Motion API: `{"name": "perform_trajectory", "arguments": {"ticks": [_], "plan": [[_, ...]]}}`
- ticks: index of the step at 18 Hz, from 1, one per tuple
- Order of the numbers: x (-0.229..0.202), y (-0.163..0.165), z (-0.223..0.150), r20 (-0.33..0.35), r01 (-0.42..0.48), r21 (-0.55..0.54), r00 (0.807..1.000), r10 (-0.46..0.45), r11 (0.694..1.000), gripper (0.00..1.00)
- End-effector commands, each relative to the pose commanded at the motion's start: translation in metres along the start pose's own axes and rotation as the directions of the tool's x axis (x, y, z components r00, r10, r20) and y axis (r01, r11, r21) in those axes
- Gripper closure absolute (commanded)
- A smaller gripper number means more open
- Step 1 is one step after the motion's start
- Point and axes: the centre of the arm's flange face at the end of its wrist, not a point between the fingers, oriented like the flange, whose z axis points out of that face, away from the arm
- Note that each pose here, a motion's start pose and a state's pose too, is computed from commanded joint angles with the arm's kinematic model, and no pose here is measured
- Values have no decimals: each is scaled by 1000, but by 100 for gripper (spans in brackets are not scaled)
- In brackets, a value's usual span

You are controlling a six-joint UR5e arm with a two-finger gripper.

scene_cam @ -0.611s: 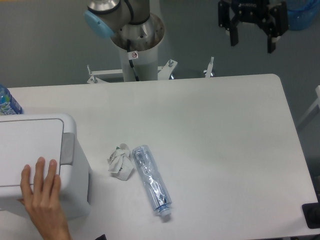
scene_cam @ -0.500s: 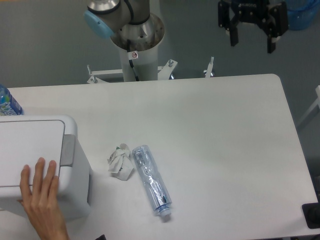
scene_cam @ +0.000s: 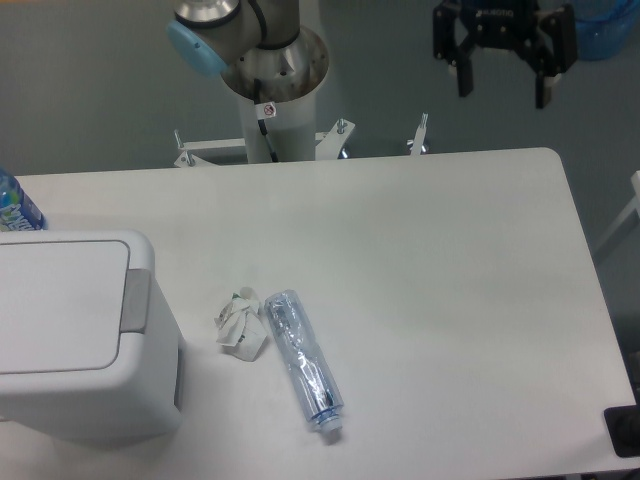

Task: Open the trash can
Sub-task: 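Move the gripper over the table toward the white trash bin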

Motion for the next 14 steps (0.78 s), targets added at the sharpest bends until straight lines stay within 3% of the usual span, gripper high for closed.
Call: {"name": "perform_trajectory", "arguments": {"ticks": [3, 5, 9, 12, 14], "plan": [[13, -32, 7, 9, 114, 40, 993, -115, 993, 0], [28, -56, 13, -10, 212, 62, 977, -212, 975, 0], [59, -107, 25, -54, 383, 106, 924, -380, 917, 0], [92, -143, 38, -115, 458, 99, 887, -447, 883, 0], [111, -161, 45, -155, 524, 82, 847, -508, 848, 0]]}}
